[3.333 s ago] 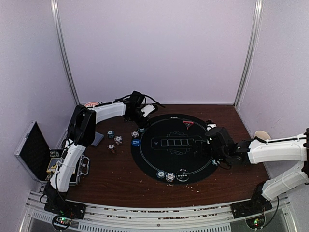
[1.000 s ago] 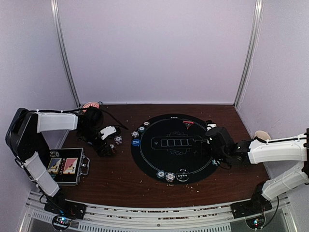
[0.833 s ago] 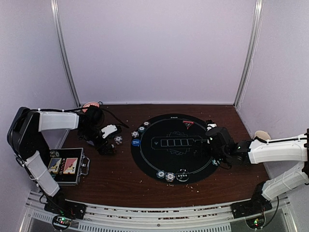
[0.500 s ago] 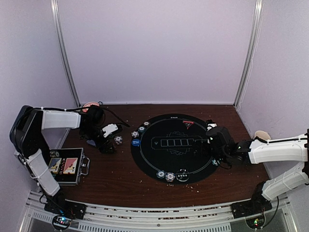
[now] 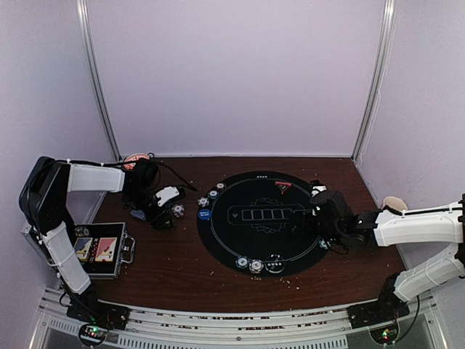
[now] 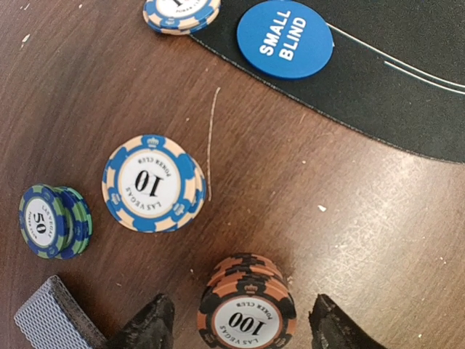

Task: Distribute texas hold em gaming equipment
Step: Pick up the pile of poker chips from the pile of poker chips.

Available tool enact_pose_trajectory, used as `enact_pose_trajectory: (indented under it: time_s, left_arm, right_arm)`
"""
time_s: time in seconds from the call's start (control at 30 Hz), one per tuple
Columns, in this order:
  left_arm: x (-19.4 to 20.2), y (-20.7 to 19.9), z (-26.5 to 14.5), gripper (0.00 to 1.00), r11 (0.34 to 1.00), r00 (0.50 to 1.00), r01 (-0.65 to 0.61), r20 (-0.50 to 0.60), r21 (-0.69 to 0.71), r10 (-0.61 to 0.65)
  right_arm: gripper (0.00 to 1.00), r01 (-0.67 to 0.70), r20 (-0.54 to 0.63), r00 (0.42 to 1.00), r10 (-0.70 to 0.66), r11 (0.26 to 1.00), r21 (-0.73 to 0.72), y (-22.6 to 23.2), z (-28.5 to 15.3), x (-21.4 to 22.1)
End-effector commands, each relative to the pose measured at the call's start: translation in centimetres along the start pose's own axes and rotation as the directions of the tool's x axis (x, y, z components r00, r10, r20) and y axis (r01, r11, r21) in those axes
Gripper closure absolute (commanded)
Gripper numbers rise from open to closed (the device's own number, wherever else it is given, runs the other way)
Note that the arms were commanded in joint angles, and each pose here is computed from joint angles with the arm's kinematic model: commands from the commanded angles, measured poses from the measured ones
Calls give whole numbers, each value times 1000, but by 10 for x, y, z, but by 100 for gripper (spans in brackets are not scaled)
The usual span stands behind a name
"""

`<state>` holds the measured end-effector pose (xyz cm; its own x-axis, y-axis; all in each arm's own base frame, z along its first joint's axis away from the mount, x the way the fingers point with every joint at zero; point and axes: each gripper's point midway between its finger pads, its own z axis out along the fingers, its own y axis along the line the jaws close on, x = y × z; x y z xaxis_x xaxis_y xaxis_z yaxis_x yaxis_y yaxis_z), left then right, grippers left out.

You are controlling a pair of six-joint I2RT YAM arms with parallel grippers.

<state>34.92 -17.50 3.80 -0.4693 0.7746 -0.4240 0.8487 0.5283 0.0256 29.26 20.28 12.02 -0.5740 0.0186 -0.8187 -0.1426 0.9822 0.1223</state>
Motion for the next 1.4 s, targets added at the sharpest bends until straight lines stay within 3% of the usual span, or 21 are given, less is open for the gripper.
enact_pose_trajectory:
  time_s: [0.0, 0.2, 0.57, 0.8, 0.9, 1.37]
  left_arm:
    - [-8, 11, -2, 36, 1000, 1000, 5, 29, -25, -4]
    - [-8, 11, -1, 43, 1000, 1000, 6, 25, -24, -6]
    - [-4, 12, 2, 46, 1000, 1000, 9, 10, -27, -9]
    - [-5, 14, -1, 62, 999, 1000, 9, 12, -39, -8]
    - [-7, 13, -6, 68, 999, 1000, 10, 20, -42, -9]
    - [-37, 5, -60, 74, 997, 994, -19, 110, -76, 28]
  right_arm:
    - [0, 3, 22, 1000, -3, 1000, -3, 2, -5, -8]
    - [0, 2, 23, 1000, -2, 1000, -5, 3, -5, -9]
    - [0, 3, 21, 1000, -3, 1000, -3, 2, -4, -8]
    - [0, 2, 23, 1000, -2, 1000, -3, 2, -4, -8]
    - [0, 3, 21, 1000, -3, 1000, -4, 2, -4, -8]
    - [0, -9, 32, 999, 8, 1000, 10, -1, -6, -10]
